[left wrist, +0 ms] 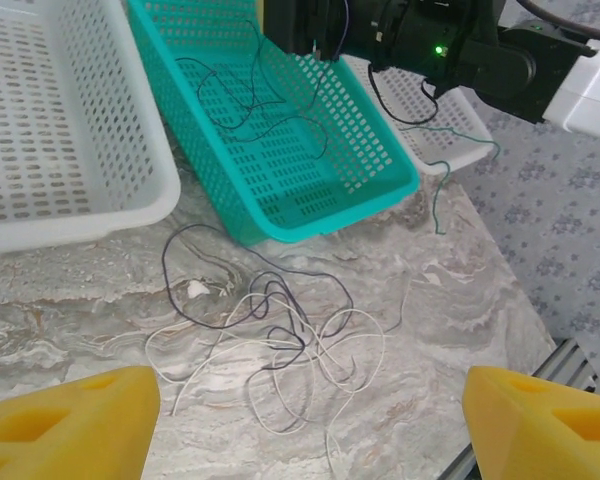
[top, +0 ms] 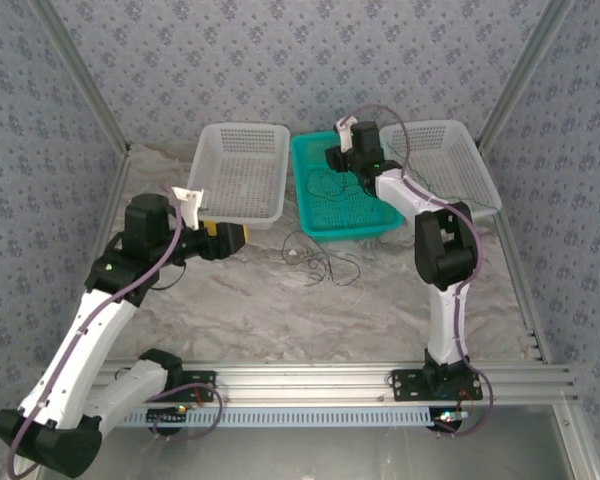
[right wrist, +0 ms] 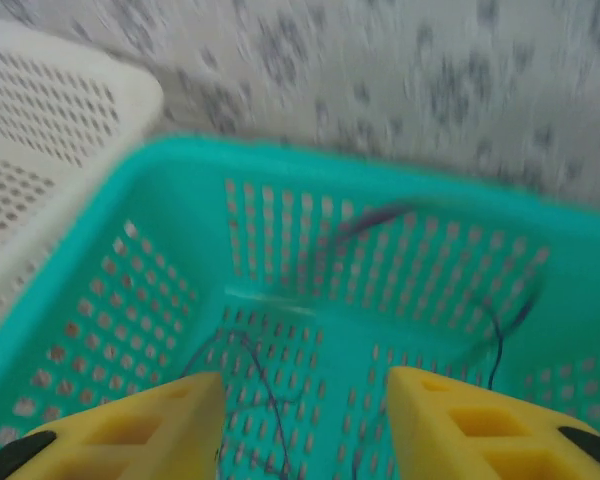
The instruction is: Untangle the cables
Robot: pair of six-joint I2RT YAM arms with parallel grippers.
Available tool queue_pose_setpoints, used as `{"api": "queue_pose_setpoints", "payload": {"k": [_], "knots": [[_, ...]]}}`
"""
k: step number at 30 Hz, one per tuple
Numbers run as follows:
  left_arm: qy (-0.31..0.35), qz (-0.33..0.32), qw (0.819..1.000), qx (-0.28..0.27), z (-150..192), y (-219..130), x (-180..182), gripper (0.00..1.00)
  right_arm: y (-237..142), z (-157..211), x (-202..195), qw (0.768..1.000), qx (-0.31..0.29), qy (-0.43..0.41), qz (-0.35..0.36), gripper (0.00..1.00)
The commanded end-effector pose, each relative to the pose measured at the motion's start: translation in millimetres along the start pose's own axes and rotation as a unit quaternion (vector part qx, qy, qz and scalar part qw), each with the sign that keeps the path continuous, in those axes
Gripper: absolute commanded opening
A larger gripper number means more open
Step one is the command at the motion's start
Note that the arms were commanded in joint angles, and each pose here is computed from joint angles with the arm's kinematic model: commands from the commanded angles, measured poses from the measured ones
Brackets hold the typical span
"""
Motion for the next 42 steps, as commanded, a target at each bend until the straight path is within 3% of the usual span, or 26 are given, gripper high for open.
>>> {"api": "queue_pose_setpoints", "payload": {"k": [1, 6, 8, 11, 14, 18, 20, 24, 25, 29, 31, 37, 40, 42], "knots": [[0.018, -0.011, 1.0, 0.014, -5, 11, 4, 0.79, -23, -27, -8, 0.997, 0.027, 0.058, 0.046, 0.51], [0.018, -0.019, 0.998, 0.051, -2, 48, 18, 0.8, -45, -30, -13, 0.979, 0.148, 0.052, 0.128, 0.55], [0.023, -0.013, 0.997, 0.066, -2, 61, 16, 0.8, -51, -23, -8, 0.959, 0.215, -0.025, 0.185, 0.57], [0.041, -0.009, 0.996, 0.078, -3, 77, 12, 0.8, -48, 3, 7, 0.916, 0.304, -0.155, 0.212, 0.59], [0.047, -0.002, 0.995, 0.088, -5, 93, 11, 0.8, -49, 23, 18, 0.884, 0.364, -0.22, 0.191, 0.65], [0.059, 0.013, 0.993, 0.097, -6, 110, 8, 0.8, -59, 29, 28, 0.888, 0.398, -0.192, 0.127, 0.72], [0.063, 0.019, 0.993, 0.101, -5, 118, 7, 0.8, -67, 27, 32, 0.899, 0.396, -0.163, 0.09, 0.8], [0.062, 0.039, 0.991, 0.112, -1, 126, 3, 0.81, -82, 17, 33, 0.914, 0.374, -0.137, 0.077, 0.84], [0.064, 0.045, 0.991, 0.112, 1, 128, 1, 0.81, -85, 14, 32, 0.916, 0.372, -0.132, 0.077, 0.8], [0.06, 0.069, 0.991, 0.096, -2, 133, -2, 0.81, -88, 11, 34, 0.916, 0.38, -0.119, 0.051, 0.52], [0.061, 0.074, 0.991, 0.09, -4, 136, -3, 0.81, -92, 6, 37, 0.925, 0.369, -0.091, 0.019, 0.49], [0.06, 0.065, 0.993, 0.074, 5, 141, -1, 0.81, -135, -31, 36, 0.969, 0.239, 0.015, -0.053, 0.8], [0.049, 0.068, 0.994, 0.074, 11, 144, 1, 0.81, -151, -45, 18, 0.964, 0.196, 0.104, -0.145, 0.8], [0.049, 0.07, 0.994, 0.072, 13, 145, 1, 0.81, -159, -49, 11, 0.959, 0.176, 0.148, -0.168, 0.8]]}}
Point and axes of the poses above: each hand's point on the last joint's axis, 136 mm out from that joint toward the fingers, its own y axis out along the fingers, its own x axis along the line the jaws close on, z = x × y, the point moved 10 cm from there along -y, back along the fingers, and after that the axes turned 4 degrees about y, right-handed, at the moved point
